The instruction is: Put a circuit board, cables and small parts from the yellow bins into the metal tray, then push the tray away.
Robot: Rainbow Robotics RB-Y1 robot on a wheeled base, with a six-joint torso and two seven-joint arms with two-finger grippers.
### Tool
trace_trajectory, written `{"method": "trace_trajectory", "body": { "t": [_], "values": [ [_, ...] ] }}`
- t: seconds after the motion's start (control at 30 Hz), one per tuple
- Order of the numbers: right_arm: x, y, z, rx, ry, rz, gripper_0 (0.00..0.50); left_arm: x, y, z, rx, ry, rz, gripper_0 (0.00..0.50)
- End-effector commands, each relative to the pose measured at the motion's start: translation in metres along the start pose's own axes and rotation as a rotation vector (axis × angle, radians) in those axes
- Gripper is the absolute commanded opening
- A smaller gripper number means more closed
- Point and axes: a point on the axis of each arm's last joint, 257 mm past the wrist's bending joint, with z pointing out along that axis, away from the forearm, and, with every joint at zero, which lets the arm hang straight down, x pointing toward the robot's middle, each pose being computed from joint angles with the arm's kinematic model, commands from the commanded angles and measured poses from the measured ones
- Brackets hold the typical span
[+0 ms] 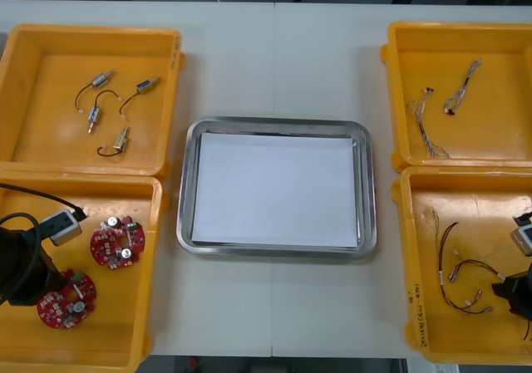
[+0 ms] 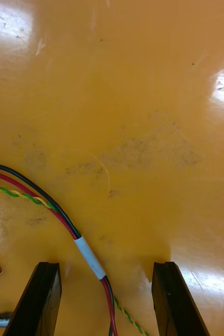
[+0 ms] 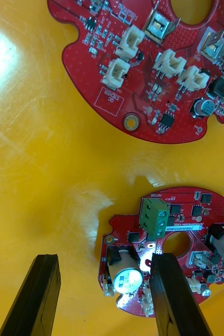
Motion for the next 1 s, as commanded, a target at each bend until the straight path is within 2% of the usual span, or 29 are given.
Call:
{"method": "trace_trajectory", "body": {
  "t": [0.03,0.1,0.2,0.27,0.3,0.33,0.37,0.47,0.53,0.6,0.63,0.73,1.0],
  "values": [
    [0.017,0.000,0.000,-0.004,0.040,-0.034,0.500,0.001,0.015,-0.006,-0.033,0.016,0.096,0.500],
    [0.018,0.001,0.002,-0.007,0.039,-0.033,0.500,0.000,0.015,-0.006,-0.033,0.016,0.097,0.500],
    [0.019,0.001,0.003,-0.008,0.038,-0.032,0.500,0.000,0.013,-0.003,-0.034,0.012,0.101,0.331],
    [0.019,0.002,0.003,-0.009,0.037,-0.031,0.500,0.000,0.012,0.000,-0.034,0.006,0.105,0.257],
    [0.019,0.001,0.003,-0.008,0.040,-0.032,0.500,0.000,0.012,0.002,-0.034,0.003,0.101,0.187],
    [0.020,0.001,0.003,-0.009,0.042,-0.030,0.500,0.001,0.013,0.004,-0.034,0.001,0.097,0.046],
    [0.021,0.001,0.004,-0.008,0.043,-0.030,0.500,0.001,0.012,0.005,-0.031,-0.001,0.095,0.003],
    [0.023,0.002,0.005,-0.010,0.048,-0.034,0.500,0.002,0.014,0.005,-0.034,0.001,0.100,0.000],
    [0.024,0.002,0.005,-0.012,0.047,-0.028,0.160,0.003,0.014,0.004,-0.032,0.003,0.102,0.000],
    [0.024,0.003,0.005,-0.012,0.049,-0.028,0.022,0.002,0.015,0.001,-0.034,0.001,0.104,0.000],
    [0.023,0.002,0.005,-0.012,0.044,-0.031,0.000,0.001,0.017,-0.002,-0.037,0.000,0.107,0.000],
    [0.021,0.000,0.005,-0.006,0.036,-0.029,0.000,-0.003,0.020,-0.009,-0.041,-0.002,0.108,0.000],
    [0.005,-0.014,-0.004,0.018,-0.002,-0.021,0.000,-0.007,0.027,-0.037,-0.043,0.025,0.098,0.000]
  ]
}}
